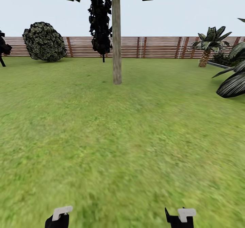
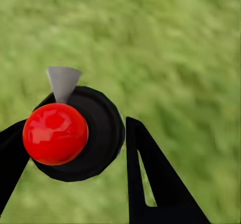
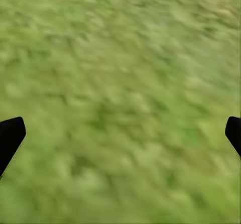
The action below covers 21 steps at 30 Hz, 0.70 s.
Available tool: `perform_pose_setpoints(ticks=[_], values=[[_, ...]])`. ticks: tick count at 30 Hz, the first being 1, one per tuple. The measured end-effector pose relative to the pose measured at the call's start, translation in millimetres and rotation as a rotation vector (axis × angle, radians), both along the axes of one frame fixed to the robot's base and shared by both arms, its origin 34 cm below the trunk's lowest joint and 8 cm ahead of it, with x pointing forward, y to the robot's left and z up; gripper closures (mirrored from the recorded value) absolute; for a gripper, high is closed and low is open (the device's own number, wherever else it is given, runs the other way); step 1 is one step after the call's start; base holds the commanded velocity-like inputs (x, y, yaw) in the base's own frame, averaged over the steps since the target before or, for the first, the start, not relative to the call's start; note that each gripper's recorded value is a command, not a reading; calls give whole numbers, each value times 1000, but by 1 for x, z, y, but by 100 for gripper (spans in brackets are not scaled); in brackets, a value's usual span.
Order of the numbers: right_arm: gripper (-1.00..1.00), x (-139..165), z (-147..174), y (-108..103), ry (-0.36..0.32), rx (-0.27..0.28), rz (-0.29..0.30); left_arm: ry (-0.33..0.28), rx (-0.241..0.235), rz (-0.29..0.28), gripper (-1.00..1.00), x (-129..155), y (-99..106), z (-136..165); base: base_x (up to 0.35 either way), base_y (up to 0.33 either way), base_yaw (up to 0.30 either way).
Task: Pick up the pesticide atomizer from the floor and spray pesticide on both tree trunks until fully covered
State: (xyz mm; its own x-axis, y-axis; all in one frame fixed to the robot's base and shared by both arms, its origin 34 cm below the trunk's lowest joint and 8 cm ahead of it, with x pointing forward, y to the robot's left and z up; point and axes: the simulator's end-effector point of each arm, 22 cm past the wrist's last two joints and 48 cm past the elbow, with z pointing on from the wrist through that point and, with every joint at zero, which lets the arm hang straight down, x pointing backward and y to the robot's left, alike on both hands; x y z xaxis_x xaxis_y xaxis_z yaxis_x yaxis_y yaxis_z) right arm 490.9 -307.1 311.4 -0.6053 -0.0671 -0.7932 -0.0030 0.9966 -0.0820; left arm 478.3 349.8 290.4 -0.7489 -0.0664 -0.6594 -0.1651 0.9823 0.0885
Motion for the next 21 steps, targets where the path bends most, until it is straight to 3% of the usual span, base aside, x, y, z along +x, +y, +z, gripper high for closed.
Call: perform_pose_setpoints(ticks=[21], values=[[-100, 0, 0, 0, 0, 0, -1, 0, 0, 0, 100, 0, 0, 0, 340, 0, 0]])
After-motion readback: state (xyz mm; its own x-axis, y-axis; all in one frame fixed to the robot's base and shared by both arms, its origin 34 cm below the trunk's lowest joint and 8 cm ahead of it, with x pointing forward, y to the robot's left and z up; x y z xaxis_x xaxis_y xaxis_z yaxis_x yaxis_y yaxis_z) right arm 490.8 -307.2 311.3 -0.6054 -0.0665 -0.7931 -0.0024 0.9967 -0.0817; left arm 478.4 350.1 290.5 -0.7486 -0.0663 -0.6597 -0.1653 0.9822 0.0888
